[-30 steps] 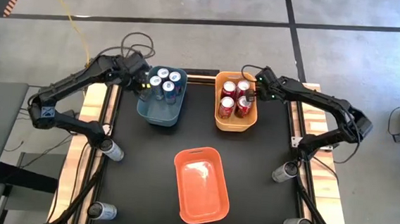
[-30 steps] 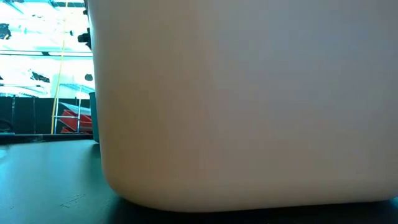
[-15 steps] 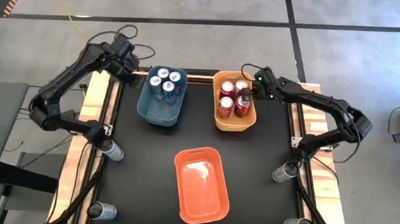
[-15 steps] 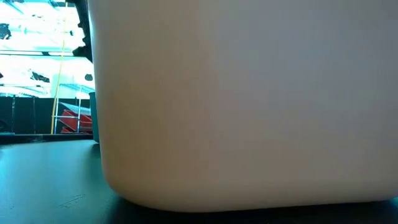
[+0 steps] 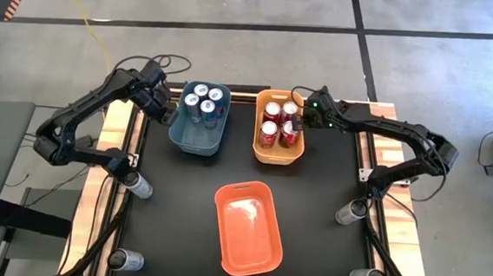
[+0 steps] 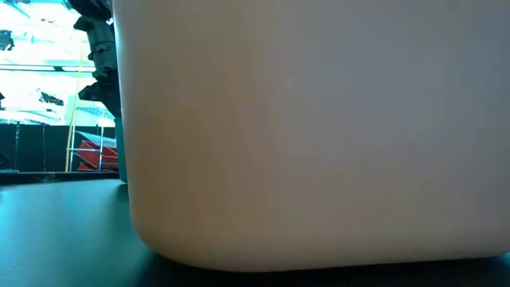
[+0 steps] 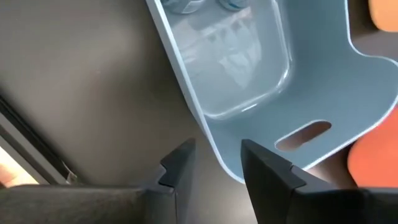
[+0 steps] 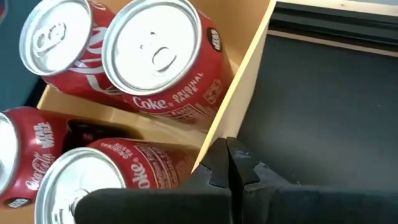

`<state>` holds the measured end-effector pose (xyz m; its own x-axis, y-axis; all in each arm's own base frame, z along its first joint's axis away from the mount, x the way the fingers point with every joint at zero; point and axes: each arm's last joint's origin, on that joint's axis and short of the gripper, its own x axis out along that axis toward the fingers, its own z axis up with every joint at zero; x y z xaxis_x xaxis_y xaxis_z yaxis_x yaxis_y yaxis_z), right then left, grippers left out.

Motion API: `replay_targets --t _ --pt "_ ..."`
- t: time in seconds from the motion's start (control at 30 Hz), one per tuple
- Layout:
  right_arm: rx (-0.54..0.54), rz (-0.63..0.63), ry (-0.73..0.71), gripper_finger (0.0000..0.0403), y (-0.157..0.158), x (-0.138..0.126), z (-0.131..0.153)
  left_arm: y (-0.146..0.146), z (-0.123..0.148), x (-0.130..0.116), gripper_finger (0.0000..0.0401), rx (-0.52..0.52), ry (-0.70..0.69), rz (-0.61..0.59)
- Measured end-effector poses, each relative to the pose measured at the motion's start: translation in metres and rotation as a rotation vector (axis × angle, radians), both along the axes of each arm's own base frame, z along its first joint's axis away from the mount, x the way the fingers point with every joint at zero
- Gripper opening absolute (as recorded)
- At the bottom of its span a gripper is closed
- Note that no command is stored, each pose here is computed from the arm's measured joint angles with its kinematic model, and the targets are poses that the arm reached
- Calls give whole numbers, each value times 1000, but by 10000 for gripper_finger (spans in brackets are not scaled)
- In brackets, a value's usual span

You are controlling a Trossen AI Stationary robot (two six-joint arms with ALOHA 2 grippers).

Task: Sort soda cans
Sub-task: Adjust the yellow bin

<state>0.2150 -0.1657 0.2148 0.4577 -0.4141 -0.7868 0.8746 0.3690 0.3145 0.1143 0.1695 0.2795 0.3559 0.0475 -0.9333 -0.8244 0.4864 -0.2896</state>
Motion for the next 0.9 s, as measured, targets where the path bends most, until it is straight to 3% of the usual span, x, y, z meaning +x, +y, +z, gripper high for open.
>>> replay_targets --t 0.9 --pt "-10 -11 -273 1 -6 59 -29 -3 -7 -1 118 -29 0 35"
